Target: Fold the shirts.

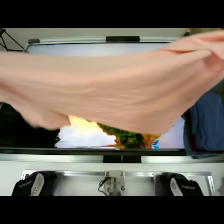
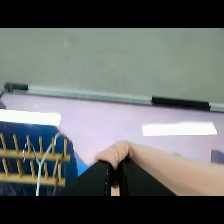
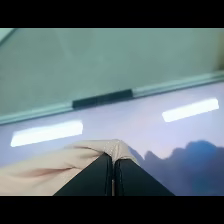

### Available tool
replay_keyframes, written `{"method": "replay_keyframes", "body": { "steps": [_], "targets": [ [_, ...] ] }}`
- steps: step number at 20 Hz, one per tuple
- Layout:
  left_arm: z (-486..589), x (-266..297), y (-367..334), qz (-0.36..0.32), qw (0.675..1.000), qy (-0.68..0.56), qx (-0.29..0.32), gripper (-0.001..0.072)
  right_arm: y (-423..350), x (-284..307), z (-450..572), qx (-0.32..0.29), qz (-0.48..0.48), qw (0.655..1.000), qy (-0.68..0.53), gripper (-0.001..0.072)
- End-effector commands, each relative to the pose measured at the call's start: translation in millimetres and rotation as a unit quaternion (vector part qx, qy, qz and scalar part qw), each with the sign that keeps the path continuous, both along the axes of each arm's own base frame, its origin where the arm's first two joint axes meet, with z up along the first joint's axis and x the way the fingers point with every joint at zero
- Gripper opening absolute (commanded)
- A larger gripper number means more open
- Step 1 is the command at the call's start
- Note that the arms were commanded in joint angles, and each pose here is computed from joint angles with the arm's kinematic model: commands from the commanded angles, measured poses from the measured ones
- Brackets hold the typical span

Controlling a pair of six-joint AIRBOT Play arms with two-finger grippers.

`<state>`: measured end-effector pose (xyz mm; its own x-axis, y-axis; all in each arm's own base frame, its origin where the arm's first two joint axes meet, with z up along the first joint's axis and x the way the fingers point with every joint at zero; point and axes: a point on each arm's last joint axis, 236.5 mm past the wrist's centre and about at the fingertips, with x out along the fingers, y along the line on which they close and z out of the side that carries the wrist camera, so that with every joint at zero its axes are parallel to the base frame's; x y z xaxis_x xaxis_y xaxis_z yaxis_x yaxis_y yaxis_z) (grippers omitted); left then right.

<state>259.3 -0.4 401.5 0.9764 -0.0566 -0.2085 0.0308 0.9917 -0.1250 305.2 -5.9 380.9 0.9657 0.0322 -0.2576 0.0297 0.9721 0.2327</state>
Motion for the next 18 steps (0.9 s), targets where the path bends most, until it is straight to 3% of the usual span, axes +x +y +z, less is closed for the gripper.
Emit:
{"method": "replay_keyframes", "body": {
  "steps": [1, 4, 6, 9, 13, 15, 18],
  "targets": [
    [-102.7, 3.7, 11.6, 0.015, 0.985, 0.162, -0.053, 0.0042, -21.9, -8.7, -94.5, -0.004, -0.033, 0.982, 0.186, 0.0061],
    [-209.7, 25.5, 23.7, 0.017, 0.962, 0.256, -0.092, 0.0042, -19.8, 22.9, -191.5, 0.031, -0.020, 0.956, 0.291, 0.0061],
    [-267.9, 43.9, 23.8, 0.020, 0.946, 0.286, -0.149, 0.0042, -14.7, 58.3, -242.8, 0.074, -0.015, 0.948, 0.309, 0.0061],
    [-312.1, 84.7, 24.5, 0.034, 0.931, 0.279, -0.232, 0.0042, 3.0, 132.9, -298.3, 0.203, -0.016, 0.936, 0.288, 0.0061],
    [-350.5, 134.9, 30.1, 0.060, 0.924, 0.272, -0.263, 0.0042, 14.8, 198.7, -356.2, 0.370, -0.047, 0.890, 0.262, 0.0062],
    [-376.3, 153.3, 27.5, 0.069, 0.922, 0.278, -0.258, 0.0043, 18.0, 205.9, -384.8, 0.386, -0.047, 0.879, 0.277, 0.0062],
    [-404.1, 185.0, 19.6, 0.071, 0.939, 0.262, -0.213, 0.0044, 19.6, 204.8, -409.9, 0.361, -0.034, 0.883, 0.297, 0.0062]
  ]
}}
